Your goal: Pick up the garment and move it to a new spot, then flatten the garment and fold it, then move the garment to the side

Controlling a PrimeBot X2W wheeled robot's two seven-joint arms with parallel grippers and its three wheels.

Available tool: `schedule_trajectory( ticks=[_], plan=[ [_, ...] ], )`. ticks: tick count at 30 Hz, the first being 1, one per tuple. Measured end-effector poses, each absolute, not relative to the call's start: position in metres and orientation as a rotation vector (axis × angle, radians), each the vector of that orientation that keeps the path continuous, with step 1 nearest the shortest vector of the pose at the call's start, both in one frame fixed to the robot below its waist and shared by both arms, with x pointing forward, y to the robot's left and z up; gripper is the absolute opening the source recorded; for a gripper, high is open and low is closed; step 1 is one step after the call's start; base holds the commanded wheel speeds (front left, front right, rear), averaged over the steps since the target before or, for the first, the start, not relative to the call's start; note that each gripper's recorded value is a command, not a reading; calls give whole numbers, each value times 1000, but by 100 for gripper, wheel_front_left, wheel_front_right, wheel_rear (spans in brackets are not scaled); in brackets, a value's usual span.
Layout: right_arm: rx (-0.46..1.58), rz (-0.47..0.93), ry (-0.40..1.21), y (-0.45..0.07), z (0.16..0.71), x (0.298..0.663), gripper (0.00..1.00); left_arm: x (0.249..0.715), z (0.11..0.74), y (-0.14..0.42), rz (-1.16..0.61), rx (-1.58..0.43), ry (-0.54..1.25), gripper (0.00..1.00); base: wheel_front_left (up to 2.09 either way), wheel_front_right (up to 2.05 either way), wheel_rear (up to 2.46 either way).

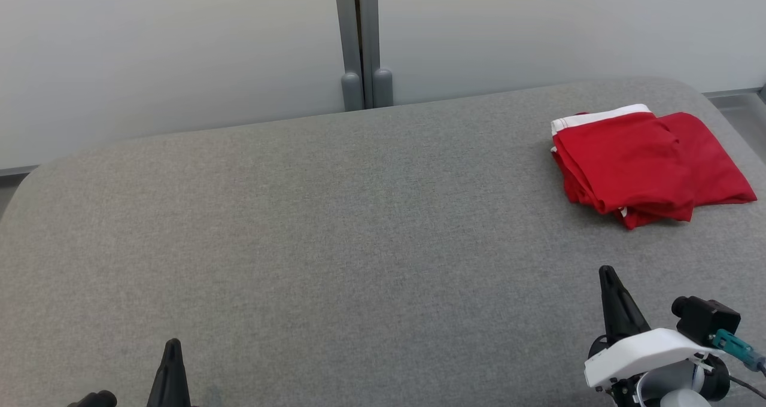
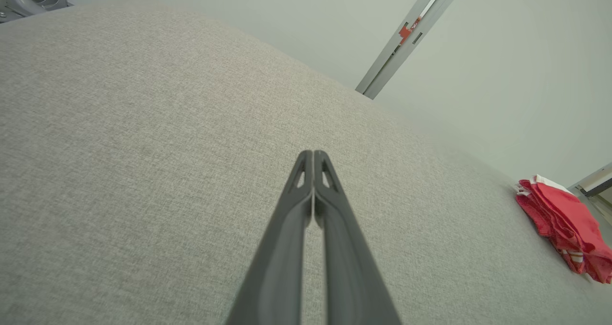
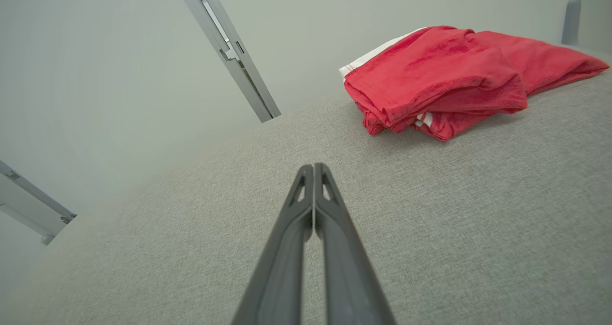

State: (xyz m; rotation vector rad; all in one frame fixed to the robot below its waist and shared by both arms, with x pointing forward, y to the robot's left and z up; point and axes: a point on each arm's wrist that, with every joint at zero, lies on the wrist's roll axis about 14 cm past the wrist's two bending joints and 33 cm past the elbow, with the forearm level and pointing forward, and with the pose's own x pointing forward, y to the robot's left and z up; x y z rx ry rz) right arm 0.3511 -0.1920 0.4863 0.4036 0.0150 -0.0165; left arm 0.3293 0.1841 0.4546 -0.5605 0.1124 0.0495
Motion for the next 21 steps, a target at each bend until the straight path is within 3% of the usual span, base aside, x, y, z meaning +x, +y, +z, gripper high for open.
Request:
schedule_trajectory(
  ticks=[21],
  plan=[
    [732,-61,29,-200,486,359,0,346,463,191,85,-845,104,0,0,0,0]
  ],
)
